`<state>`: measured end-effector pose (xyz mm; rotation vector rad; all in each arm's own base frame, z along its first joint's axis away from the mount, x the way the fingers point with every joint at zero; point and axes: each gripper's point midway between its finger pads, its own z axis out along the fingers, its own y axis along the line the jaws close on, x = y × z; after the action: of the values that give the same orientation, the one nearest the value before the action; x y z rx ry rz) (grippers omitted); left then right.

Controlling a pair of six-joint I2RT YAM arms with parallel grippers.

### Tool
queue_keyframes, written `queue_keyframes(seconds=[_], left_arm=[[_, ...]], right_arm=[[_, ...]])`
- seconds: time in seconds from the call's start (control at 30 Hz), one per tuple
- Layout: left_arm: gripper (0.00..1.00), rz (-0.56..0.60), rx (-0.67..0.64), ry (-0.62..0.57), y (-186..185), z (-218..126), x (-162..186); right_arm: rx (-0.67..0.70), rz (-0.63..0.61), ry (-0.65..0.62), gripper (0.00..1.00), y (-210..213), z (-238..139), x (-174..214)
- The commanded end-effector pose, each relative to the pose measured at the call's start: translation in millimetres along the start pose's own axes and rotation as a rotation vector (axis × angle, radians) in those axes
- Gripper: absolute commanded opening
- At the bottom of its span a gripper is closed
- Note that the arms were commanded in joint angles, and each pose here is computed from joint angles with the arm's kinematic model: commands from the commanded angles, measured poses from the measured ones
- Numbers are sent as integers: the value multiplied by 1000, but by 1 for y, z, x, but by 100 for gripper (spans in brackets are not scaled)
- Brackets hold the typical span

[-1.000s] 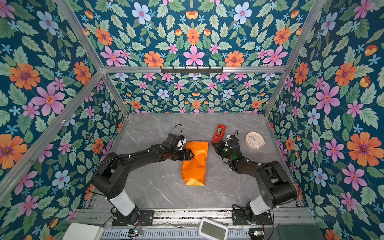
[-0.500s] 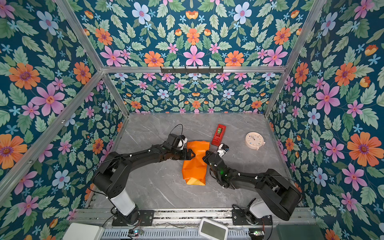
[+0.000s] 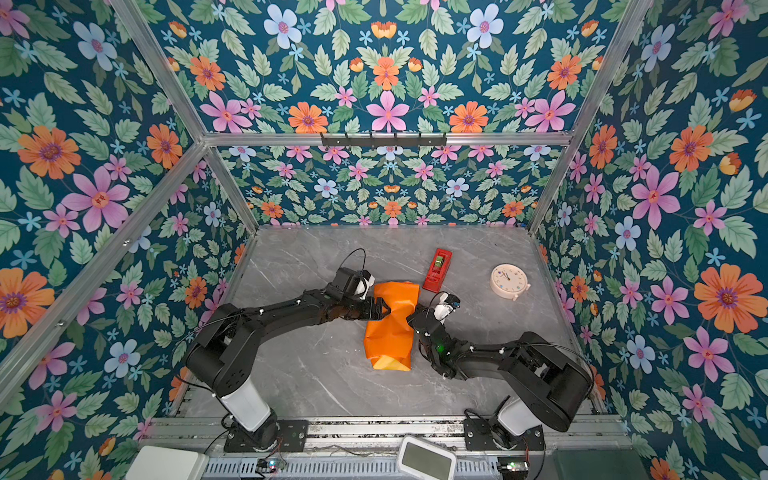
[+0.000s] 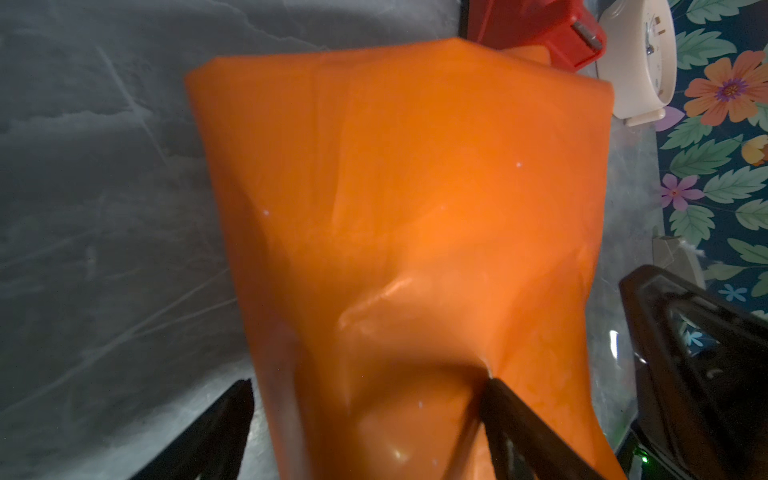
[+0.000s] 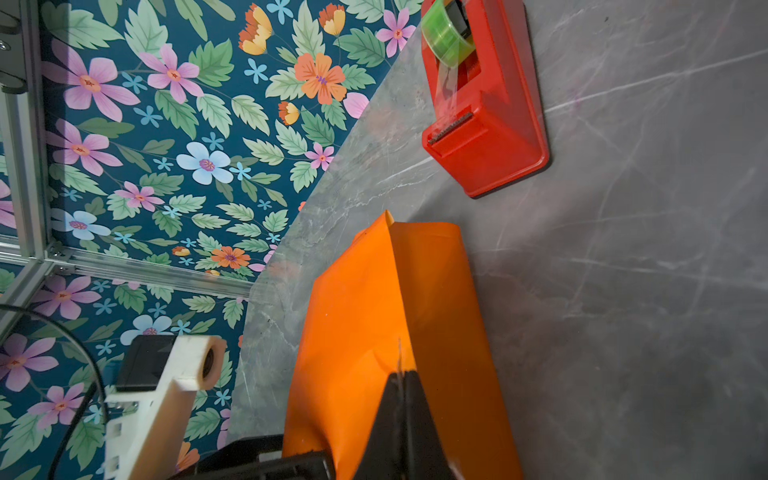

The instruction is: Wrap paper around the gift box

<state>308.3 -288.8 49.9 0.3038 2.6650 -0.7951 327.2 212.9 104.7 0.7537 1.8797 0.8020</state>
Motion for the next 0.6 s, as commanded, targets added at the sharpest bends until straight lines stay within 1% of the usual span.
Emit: queue_keyframes(seconds=[0.0, 0.13, 0.3, 0.57], left_arm=[[87, -23, -318, 196, 69, -4, 59], [87, -23, -319, 196, 70, -4, 59], [87, -21, -319, 194, 69, -5, 58], [87, -19, -319, 195, 69, -4, 58]], right_arm=[[-51, 36, -17, 0, 13, 1, -4], [-66, 38, -5, 0, 16, 3, 0], [-55, 39, -2, 0, 11, 3, 1], [-54, 10, -23, 0, 18, -12, -15]])
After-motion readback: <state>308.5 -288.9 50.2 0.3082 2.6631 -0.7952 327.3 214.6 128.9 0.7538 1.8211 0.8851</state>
